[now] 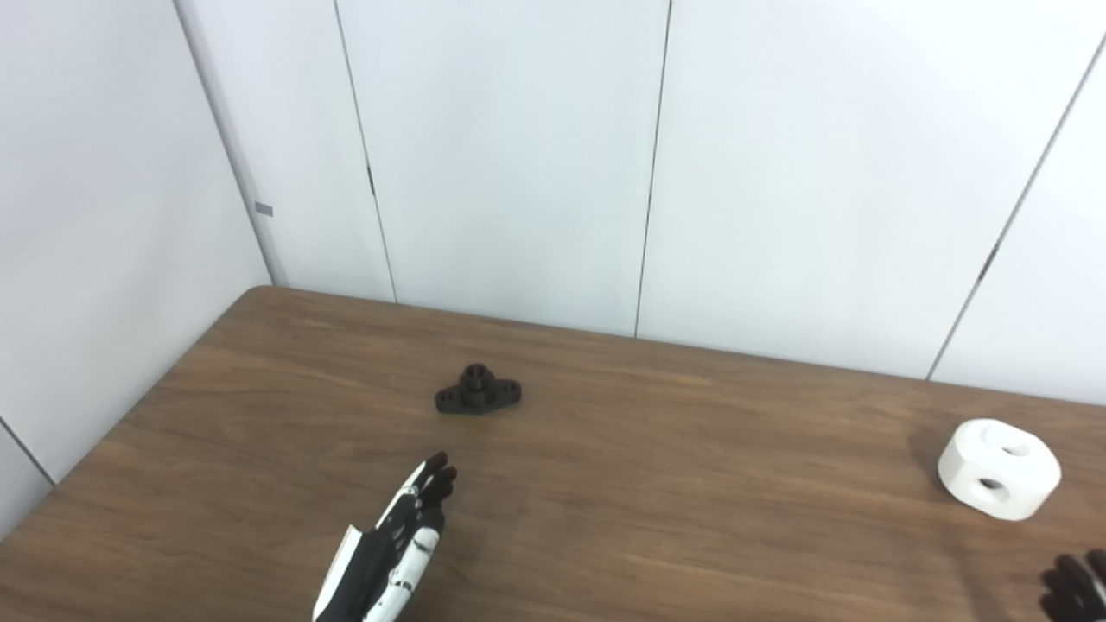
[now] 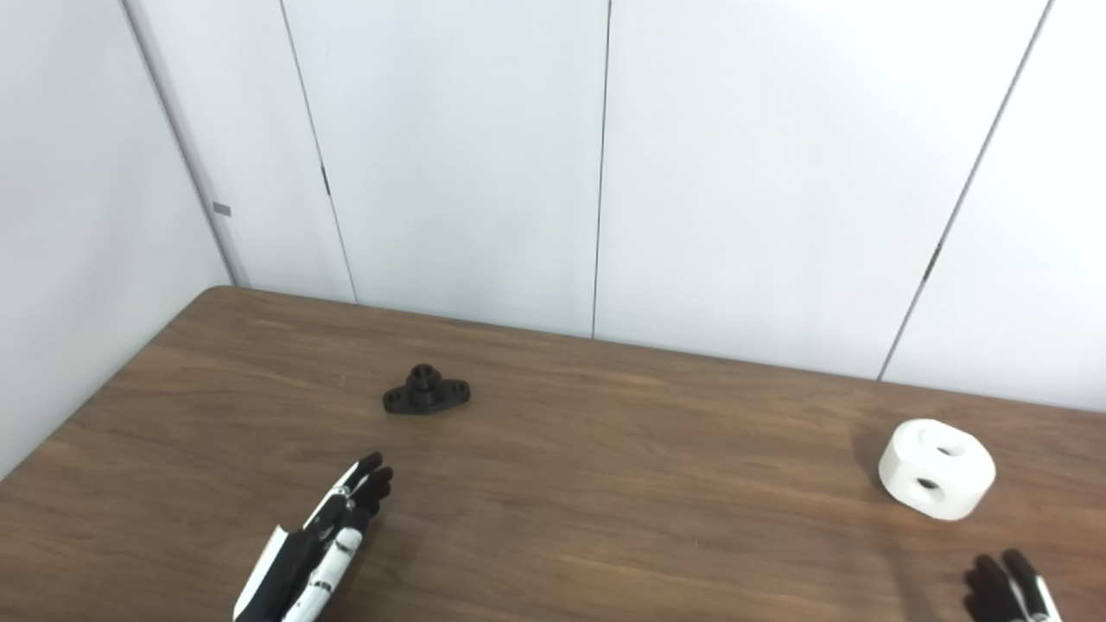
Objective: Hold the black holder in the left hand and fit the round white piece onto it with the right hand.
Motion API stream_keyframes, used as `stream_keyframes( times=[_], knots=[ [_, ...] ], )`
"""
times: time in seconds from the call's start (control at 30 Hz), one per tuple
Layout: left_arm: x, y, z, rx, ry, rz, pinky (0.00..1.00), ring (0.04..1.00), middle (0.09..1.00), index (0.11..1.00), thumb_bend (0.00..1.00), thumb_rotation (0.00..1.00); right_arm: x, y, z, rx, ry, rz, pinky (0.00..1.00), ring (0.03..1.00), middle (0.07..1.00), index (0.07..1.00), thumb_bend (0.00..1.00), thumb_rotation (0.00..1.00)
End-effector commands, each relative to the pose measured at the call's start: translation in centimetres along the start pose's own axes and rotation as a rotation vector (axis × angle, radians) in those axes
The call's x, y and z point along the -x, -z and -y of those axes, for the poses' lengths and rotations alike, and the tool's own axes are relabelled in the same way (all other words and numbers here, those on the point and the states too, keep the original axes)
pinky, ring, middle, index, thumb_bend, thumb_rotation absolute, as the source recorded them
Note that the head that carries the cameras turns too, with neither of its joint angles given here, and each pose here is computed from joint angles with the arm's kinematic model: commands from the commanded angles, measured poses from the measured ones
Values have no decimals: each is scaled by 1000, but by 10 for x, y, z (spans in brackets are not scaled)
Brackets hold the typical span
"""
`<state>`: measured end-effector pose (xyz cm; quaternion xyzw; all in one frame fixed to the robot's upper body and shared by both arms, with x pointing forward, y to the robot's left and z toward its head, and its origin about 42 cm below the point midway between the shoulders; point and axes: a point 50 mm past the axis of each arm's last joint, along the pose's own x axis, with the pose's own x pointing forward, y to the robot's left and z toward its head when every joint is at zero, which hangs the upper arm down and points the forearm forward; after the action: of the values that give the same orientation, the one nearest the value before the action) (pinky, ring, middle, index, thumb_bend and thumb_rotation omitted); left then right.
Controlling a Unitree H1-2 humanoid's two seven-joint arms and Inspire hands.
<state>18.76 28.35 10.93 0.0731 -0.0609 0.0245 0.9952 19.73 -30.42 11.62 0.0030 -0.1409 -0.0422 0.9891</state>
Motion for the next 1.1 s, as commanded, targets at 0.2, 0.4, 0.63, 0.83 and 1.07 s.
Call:
stream_keyframes(
  times=[0.2,0.4,0.63,0.83,1.07],
  knots=[
    [-3,-6,17,-95,-6,-3,934,926,925,943,476,347,27,56,7,17,16,-219,814,881,890,875,712,950],
    [-29,-32,6,-160,-5,70,933,927,913,930,639,177,28,55,4,13,17,-207,780,862,877,861,793,905],
    [-53,-56,-5,-287,-22,81,879,914,921,922,771,206,30,53,3,12,18,-205,785,860,877,862,821,897],
    [-72,-67,-17,-460,-18,68,899,933,941,929,807,314,29,54,2,9,19,-205,798,866,880,869,826,899],
    [-100,-72,-34,-591,-18,27,886,958,975,958,802,387,28,56,1,-8,26,-203,807,865,877,863,820,881]
  ],
)
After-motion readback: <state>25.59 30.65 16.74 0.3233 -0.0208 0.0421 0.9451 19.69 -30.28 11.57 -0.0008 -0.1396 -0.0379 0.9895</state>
